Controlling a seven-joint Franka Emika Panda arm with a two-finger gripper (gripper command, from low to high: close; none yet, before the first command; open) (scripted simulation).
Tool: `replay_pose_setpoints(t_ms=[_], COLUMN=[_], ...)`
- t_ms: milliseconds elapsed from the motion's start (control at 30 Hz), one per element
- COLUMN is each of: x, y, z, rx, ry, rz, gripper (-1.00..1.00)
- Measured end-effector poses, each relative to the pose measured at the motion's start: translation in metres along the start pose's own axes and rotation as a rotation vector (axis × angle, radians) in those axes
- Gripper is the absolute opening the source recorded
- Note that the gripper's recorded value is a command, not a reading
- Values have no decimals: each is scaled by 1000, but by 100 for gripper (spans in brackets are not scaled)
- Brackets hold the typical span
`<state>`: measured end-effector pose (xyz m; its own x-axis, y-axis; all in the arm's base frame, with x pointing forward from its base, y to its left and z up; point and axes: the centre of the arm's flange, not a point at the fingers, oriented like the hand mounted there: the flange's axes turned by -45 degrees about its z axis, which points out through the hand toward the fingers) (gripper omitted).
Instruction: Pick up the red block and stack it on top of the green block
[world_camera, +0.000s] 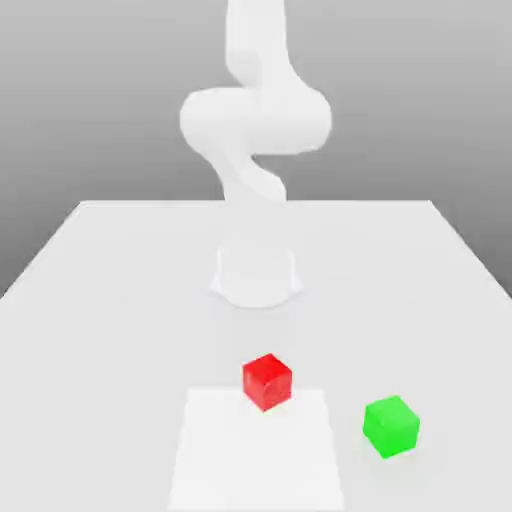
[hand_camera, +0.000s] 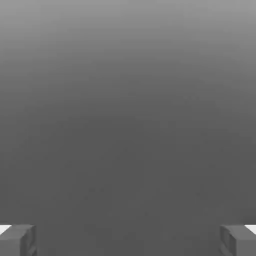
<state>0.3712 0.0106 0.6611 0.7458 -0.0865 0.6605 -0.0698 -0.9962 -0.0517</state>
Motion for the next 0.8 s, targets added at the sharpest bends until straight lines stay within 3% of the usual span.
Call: replay_pose_setpoints(t_ms=[300,567,800], x=[-123,-311,-354], y=[-5,18,24], z=[192,296,328], rx=[-108,-322,-366], ry=[-317,-611,-643], rz=[352,750,813], gripper=[0,0,0])
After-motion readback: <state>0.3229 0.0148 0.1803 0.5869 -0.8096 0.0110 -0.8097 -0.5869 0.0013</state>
